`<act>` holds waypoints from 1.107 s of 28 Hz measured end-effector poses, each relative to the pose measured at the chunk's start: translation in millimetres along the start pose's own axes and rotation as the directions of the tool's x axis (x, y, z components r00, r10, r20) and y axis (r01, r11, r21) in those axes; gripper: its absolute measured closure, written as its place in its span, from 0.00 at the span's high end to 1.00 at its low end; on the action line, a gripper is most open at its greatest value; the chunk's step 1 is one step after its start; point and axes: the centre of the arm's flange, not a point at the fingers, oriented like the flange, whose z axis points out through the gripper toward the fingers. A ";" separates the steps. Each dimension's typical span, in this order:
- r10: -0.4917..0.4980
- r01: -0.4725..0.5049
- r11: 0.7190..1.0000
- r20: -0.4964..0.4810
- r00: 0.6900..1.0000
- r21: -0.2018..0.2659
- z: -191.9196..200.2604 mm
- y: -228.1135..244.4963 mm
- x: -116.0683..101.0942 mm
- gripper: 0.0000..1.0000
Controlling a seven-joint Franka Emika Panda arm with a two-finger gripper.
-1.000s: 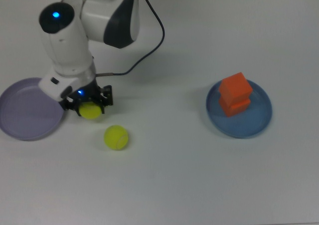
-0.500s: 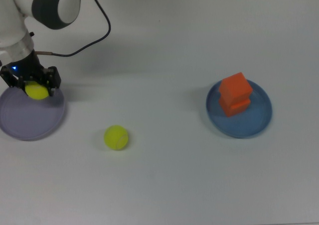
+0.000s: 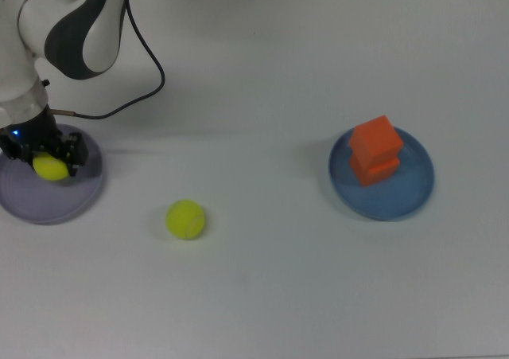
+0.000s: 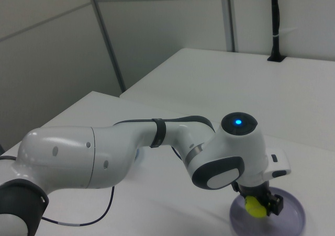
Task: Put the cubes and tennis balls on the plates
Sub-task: 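Carry the tennis ball onto the lavender plate and release it, then move to the other tennis ball and grasp it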
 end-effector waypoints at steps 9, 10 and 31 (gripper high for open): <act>0.010 -0.010 1.000 -0.020 1.000 -0.010 -2.0 -5.6 11.4 0.79; 0.009 -0.010 1.000 -0.023 1.000 -0.010 -3.0 -5.8 12.2 0.83; -0.034 0.046 0.995 -0.123 0.992 0.093 -56.7 -144.1 48.7 1.00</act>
